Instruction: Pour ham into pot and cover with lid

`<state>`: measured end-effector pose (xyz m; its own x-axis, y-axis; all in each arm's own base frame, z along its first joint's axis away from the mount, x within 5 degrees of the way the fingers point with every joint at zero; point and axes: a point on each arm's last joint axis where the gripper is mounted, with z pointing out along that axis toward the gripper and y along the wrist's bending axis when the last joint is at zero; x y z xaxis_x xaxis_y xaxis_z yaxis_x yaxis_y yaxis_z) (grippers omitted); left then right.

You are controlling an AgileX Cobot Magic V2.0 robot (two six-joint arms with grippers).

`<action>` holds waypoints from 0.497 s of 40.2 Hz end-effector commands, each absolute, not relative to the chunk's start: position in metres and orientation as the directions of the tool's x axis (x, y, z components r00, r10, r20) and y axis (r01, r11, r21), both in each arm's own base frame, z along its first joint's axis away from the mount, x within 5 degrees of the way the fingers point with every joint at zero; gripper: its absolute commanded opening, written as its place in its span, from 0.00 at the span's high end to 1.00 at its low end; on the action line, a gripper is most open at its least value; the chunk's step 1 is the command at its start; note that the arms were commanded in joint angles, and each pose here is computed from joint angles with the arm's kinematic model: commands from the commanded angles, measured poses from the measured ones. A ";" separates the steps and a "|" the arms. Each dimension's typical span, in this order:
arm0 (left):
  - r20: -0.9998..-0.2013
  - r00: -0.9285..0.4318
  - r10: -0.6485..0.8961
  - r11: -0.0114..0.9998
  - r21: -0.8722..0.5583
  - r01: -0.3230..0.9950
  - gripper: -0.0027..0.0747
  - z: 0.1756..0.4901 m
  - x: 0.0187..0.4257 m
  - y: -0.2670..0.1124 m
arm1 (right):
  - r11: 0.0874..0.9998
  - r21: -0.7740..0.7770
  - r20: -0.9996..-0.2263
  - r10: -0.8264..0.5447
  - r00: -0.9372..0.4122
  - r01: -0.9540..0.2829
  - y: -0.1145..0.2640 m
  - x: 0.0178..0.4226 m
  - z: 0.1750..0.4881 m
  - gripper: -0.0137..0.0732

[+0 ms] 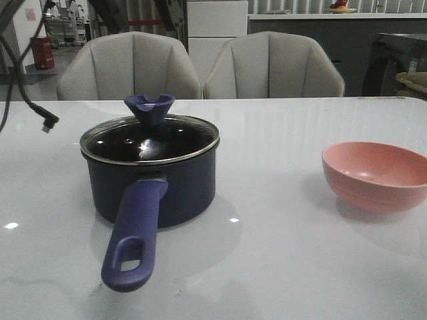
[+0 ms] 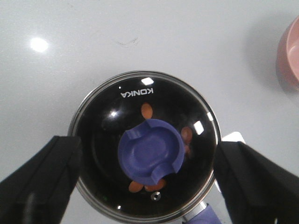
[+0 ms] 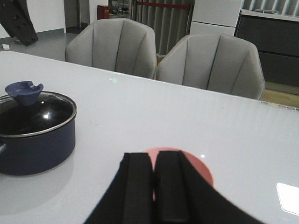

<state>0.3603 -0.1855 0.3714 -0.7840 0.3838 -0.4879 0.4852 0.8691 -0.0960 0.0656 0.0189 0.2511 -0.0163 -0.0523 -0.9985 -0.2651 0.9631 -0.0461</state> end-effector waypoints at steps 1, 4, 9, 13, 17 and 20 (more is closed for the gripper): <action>-0.555 -0.746 0.368 0.869 -0.081 0.488 0.18 0.406 0.336 -0.173 | 0.969 -0.049 -0.997 -0.034 0.066 -0.241 0.017 0.066 0.265 0.67; -0.546 -0.749 0.376 0.875 -0.059 0.481 0.18 0.403 0.330 -0.167 | 0.969 -0.049 -0.997 -0.034 0.066 -0.241 0.017 0.066 0.265 0.67; -0.542 -0.746 0.386 0.883 -0.017 0.469 0.18 0.396 0.320 -0.158 | 0.969 -0.049 -0.997 -0.034 0.066 -0.241 0.017 0.066 0.265 0.67; -0.572 -0.732 0.370 0.886 -0.019 0.463 0.18 0.391 0.307 -0.151 | 0.969 -0.049 -0.997 -0.034 0.066 -0.241 0.017 0.066 0.265 0.67; -0.596 -0.719 0.357 0.889 -0.021 0.458 0.18 0.386 0.293 -0.144 | 0.969 -0.049 -0.997 -0.034 0.066 -0.241 0.017 0.066 0.265 0.67; -0.613 -0.717 0.333 0.895 -0.033 0.444 0.18 0.380 0.280 -0.138 | 0.969 -0.049 -0.997 -0.034 0.066 -0.241 0.017 0.066 0.265 0.67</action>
